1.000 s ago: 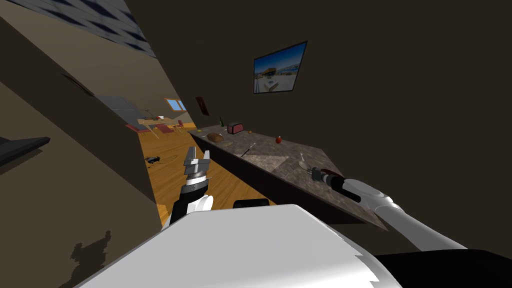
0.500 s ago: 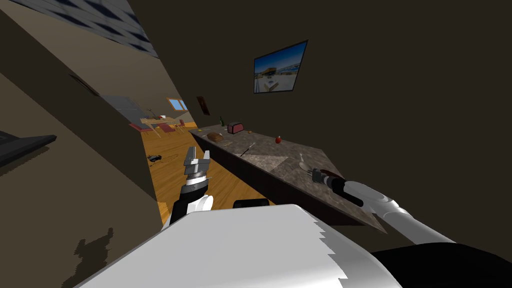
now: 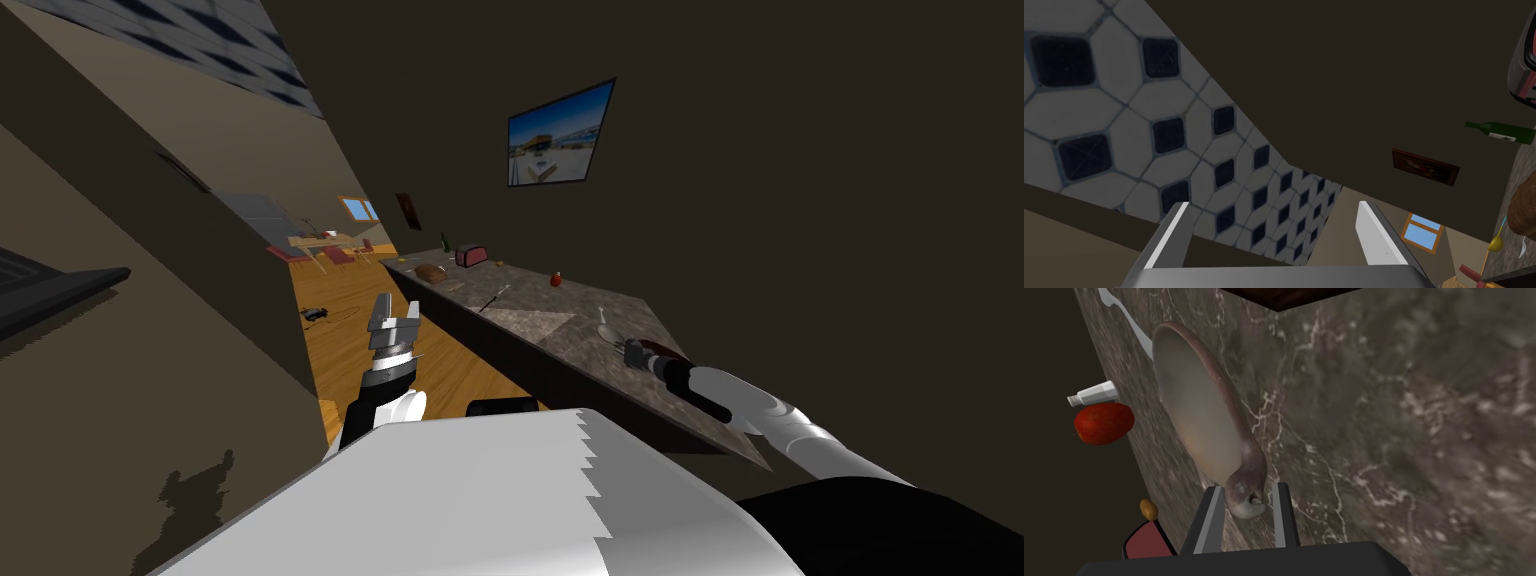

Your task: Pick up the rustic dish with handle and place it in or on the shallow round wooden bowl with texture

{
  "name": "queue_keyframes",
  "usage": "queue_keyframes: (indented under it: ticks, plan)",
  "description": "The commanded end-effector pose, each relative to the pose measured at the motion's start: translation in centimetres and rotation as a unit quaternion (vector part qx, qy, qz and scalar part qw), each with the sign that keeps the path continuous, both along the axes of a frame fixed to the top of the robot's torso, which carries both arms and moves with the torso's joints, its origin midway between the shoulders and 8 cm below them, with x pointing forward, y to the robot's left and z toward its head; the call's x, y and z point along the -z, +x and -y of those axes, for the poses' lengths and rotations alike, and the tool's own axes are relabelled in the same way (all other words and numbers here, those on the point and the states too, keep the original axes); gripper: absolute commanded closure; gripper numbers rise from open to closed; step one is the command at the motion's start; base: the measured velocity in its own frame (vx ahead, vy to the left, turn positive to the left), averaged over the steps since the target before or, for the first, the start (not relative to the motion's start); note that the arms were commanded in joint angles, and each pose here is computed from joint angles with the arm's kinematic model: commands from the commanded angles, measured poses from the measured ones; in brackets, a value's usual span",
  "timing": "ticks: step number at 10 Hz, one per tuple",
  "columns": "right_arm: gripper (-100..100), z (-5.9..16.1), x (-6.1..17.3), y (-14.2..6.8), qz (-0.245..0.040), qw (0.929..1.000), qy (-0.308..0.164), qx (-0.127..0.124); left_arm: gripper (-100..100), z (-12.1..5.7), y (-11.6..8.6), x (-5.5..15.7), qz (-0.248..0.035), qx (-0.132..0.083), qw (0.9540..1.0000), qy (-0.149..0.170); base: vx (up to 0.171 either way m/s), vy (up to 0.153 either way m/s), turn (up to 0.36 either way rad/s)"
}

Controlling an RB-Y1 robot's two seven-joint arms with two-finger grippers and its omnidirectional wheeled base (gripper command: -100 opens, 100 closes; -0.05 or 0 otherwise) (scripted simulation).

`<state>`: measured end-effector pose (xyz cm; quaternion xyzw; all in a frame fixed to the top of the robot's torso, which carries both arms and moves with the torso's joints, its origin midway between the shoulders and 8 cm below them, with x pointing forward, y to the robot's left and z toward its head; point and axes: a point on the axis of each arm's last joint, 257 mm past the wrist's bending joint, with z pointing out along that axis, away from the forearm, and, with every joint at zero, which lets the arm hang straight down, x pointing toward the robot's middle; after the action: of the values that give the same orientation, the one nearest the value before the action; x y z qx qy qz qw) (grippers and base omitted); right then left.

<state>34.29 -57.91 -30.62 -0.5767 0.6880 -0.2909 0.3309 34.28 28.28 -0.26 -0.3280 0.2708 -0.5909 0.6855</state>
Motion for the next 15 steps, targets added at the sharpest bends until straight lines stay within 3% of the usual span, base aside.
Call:
queue_keyframes:
  ticks: [1, 5, 6, 7, 8, 11, 15]
  plan:
    - [100, -0.8, -0.3, 0.1, 0.004, 1.0000, 0.003, -0.002, 0, 0.0, 0.0, 0.0, 0.000, 0.000, 1.0000, 0.000, -0.012, -0.036, 0.010]
    - [100, -1.6, -0.5, -0.5, 0.005, 1.0000, 0.005, 0.002, 0, 0.0, 0.0, 0.0, 0.000, 0.000, 1.0000, 0.000, -0.008, -0.032, 0.018]
    - [0, -1.7, -0.6, -0.5, 0.006, 1.0000, 0.005, 0.003, 0, 0.0, 0.0, 0.0, 0.000, 0.000, 1.0000, 0.000, 0.000, 0.000, 0.000]
    - [100, -2.1, -2.9, 1.4, 0.023, 0.9989, -0.028, -0.030, 0, 0.0, 0.0, 0.0, 0.000, 0.000, 1.0000, 0.000, -0.087, 0.016, -0.162]
    - [100, -2.1, -2.9, 1.4, 0.023, 0.9989, -0.028, -0.030, 0, 0.0, 0.0, 0.0, 0.000, 0.000, 1.0000, 0.000, -0.096, 0.030, -0.058]
    - [100, -2.7, -5.4, 3.1, 0.033, 0.9935, -0.078, -0.076, 0, 0.0, 0.0, 0.0, 0.000, 0.000, 1.0000, 0.000, -0.047, 0.005, -0.076]
    - [100, -3.5, -8.8, 4.9, 0.037, 0.9754, -0.160, -0.147, 0, 0.0, 0.0, 0.0, 0.000, 0.000, 1.0000, 0.000, -0.041, -0.032, -0.098]
